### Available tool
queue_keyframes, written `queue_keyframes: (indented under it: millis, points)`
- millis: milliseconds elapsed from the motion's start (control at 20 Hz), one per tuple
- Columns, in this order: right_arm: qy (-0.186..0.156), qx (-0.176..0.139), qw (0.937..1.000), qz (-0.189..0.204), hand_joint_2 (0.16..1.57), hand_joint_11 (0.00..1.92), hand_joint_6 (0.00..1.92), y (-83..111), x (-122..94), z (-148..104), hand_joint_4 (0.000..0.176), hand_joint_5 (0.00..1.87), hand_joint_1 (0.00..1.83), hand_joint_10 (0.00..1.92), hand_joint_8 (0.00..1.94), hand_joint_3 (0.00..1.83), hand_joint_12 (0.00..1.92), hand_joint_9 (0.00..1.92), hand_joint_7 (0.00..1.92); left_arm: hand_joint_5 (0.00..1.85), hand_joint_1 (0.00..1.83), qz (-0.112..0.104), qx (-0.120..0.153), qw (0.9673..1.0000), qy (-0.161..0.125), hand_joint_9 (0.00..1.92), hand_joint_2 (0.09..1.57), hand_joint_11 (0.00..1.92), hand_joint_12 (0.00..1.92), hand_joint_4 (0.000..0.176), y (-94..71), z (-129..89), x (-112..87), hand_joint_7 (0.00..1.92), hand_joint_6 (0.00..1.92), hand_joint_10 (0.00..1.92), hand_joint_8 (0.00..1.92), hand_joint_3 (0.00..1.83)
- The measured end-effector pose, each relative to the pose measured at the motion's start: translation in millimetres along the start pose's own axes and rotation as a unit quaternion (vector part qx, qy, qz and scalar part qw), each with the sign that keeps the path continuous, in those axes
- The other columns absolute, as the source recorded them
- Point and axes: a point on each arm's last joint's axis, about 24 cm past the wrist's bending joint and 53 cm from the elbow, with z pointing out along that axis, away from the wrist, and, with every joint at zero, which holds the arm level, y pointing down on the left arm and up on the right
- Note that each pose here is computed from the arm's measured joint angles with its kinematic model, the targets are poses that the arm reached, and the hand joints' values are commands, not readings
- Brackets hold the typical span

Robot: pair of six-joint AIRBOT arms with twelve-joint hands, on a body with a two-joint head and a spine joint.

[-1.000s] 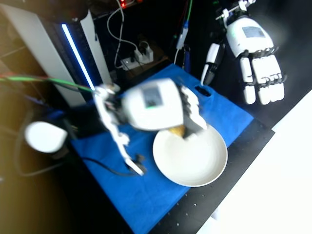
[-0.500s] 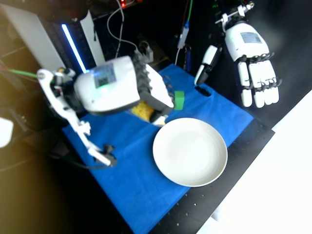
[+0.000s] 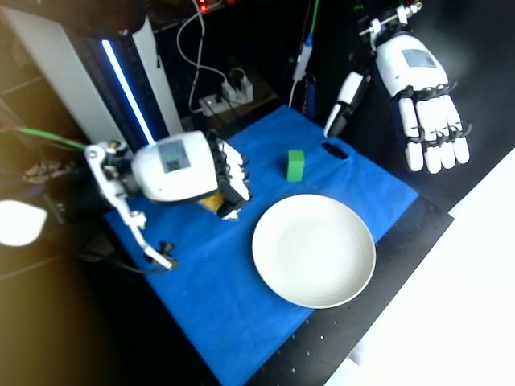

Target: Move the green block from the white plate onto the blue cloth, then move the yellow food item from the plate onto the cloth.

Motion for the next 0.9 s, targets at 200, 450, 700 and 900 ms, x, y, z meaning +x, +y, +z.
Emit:
queue_keyframes:
  millis: [200, 450, 700, 900]
  points:
    - [0.011, 0.011, 0.9999, 0.005, 1.07, 0.94, 0.58, -7.6, 12, 2, 0.000, 1.08, 1.28, 1.00, 0.95, 0.00, 1.52, 1.12, 1.14, 0.00, 0.78, 0.000, 0.000, 1.0000, -0.001, 0.09, 0.70, 0.02, 0.08, 0.176, 0.3, 0, -0.5, 0.16, 0.00, 0.00, 0.00, 0.01]
    - [0.007, 0.026, 0.9995, 0.017, 0.98, 0.59, 0.02, -17.8, 15, 2, 0.000, 0.70, 0.75, 0.20, 0.04, 0.00, 1.20, 0.96, 0.95, 0.00, 0.78, 0.000, 0.002, 1.0000, -0.002, 0.09, 0.71, 0.03, 0.08, 0.176, -0.9, 0, -1.2, 0.17, 0.00, 0.00, 0.00, 0.01]
    - [-0.011, 0.030, 0.9991, 0.028, 0.89, 0.01, 0.00, -21.1, 6, 1, 0.093, 0.12, 0.39, 0.00, 0.00, 0.00, 0.88, 0.35, 0.30, 0.00, 0.81, 0.000, 0.003, 1.0000, -0.003, 0.07, 0.71, 0.00, 0.07, 0.176, -1.1, 0, -1.4, 0.16, 0.00, 0.00, 0.00, 0.00]
    - [-0.040, 0.028, 0.9982, 0.036, 0.89, 0.00, 0.00, -22.3, -13, -6, 0.119, 0.08, 0.17, 0.01, 0.00, 0.00, 0.81, 0.25, 0.24, 0.00, 0.76, -0.008, 0.012, 0.9999, -0.006, 0.08, 0.69, 0.04, 0.08, 0.176, -5.7, -1, -1.6, 0.16, 0.00, 0.00, 0.00, 0.00]
